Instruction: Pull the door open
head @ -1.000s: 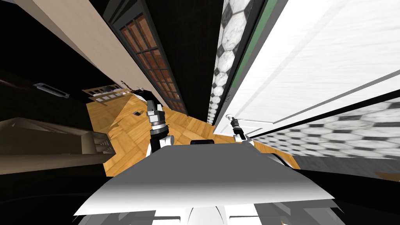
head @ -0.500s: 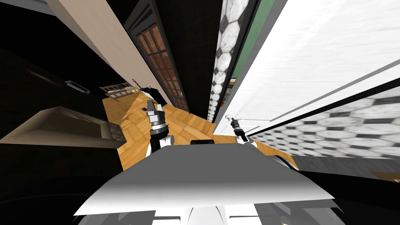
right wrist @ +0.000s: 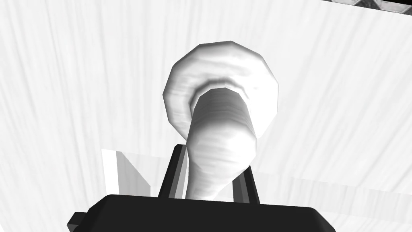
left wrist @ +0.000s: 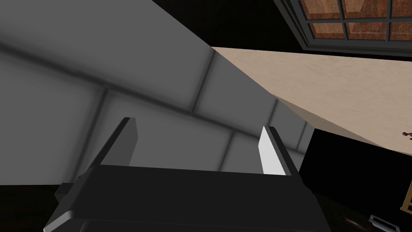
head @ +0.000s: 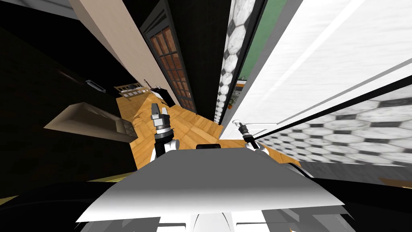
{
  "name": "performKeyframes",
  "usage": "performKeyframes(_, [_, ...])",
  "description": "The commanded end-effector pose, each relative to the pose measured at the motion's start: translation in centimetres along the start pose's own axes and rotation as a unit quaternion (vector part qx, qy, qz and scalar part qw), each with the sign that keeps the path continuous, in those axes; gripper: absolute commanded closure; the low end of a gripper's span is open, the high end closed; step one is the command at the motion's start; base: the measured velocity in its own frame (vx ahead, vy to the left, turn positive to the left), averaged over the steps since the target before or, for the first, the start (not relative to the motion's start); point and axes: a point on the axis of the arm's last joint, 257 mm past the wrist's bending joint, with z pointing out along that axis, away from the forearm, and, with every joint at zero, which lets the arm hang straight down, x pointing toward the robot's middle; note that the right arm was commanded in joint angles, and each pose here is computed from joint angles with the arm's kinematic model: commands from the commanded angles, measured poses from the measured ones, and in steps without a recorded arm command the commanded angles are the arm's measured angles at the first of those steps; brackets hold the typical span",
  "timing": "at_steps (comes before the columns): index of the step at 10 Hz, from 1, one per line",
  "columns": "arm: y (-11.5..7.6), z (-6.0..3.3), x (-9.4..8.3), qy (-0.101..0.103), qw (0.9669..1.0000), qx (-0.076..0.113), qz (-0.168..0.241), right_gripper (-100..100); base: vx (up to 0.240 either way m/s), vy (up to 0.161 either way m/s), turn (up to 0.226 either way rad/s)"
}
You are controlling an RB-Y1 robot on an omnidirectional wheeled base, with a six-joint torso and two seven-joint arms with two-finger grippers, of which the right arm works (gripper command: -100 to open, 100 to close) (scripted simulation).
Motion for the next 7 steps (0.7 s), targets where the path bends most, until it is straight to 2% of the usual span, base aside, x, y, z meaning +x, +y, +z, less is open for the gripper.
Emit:
performKeyframes(1, [0.0,-1.25,0.2,0.015,0.9999,-0.001,-0.001,100,-0.238,-0.089,0.098])
performKeyframes(3, [0.1,-2.26,0.3,0.03,0.9995,-0.002,0.0,100,-0.208,-0.07,0.08])
performKeyframes(4, [-0.2,-1.94,0.4,0.026,0.9997,0.0,0.001,100,-0.091,-0.026,0.01])
performKeyframes(5, [-0.3,-2.97,0.4,0.034,0.9994,0.001,0.002,100,-0.145,-0.059,0.16])
performKeyframes(7, [-0.3,-3.66,0.2,0.04,0.9992,-0.001,0.001,100,-0.197,-0.089,0.157])
